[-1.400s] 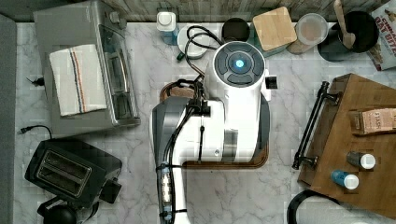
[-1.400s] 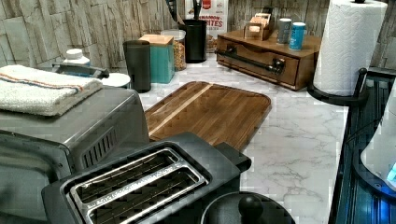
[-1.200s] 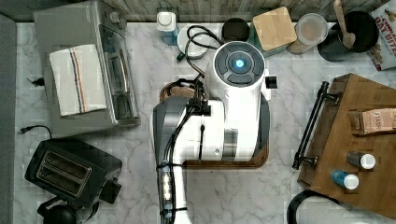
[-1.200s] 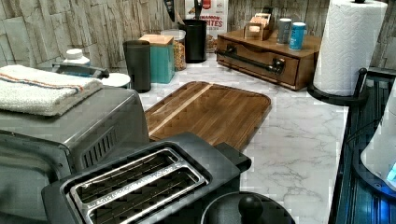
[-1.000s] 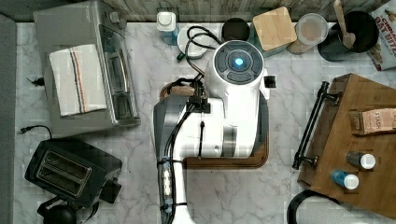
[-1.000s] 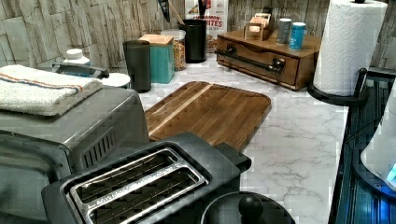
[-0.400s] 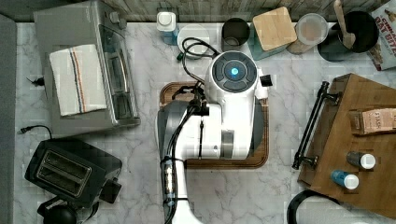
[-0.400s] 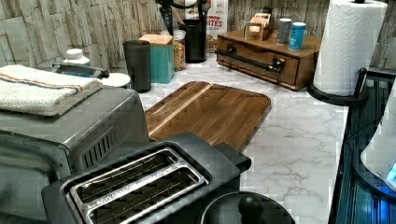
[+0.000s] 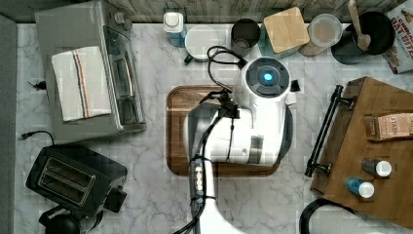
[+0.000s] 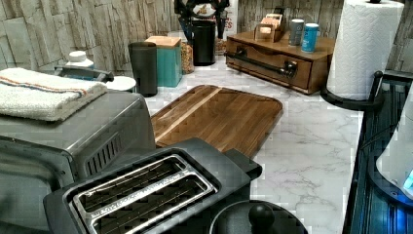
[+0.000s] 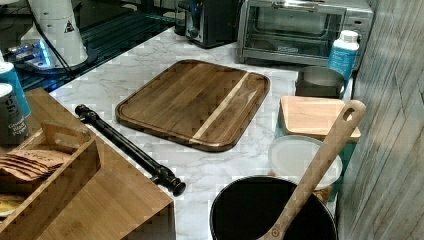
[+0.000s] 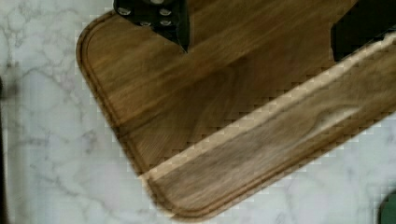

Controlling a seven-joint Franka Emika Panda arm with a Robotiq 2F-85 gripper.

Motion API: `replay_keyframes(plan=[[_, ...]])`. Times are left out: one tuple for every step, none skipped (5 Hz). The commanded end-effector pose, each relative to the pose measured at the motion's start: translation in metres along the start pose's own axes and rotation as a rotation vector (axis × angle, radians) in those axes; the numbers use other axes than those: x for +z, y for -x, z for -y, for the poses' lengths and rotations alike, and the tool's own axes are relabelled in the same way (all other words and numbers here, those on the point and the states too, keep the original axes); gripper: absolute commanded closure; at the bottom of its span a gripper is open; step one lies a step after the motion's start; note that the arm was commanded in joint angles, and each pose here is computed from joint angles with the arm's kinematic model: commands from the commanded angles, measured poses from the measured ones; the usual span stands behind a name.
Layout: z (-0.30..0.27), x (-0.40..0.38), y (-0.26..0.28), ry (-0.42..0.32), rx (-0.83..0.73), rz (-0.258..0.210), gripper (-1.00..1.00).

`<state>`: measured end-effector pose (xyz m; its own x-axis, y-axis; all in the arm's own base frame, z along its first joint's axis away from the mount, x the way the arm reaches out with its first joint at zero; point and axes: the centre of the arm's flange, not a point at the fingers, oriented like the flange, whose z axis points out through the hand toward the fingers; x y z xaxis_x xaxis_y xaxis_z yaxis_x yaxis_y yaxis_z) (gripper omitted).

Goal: Open the drawer.

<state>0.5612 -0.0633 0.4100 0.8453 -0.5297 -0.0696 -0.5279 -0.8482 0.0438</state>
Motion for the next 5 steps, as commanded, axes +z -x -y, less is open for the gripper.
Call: replay_keyframes(plan=[[-0.151, -0.007, -0.060, 0.082, 0.089, -0.077, -1.00], [-0.168, 0.007, -0.068, 0.089, 0.057, -0.096, -1.00], [-0.178, 0.021, -0.071, 0.081, 0.001, -0.138, -1.00], [-0.179, 0.031, -0.077, 0.091, -0.054, -0.156, -1.00], [-0.184, 0.046, -0.093, 0.130, -0.096, -0.122, -1.00]])
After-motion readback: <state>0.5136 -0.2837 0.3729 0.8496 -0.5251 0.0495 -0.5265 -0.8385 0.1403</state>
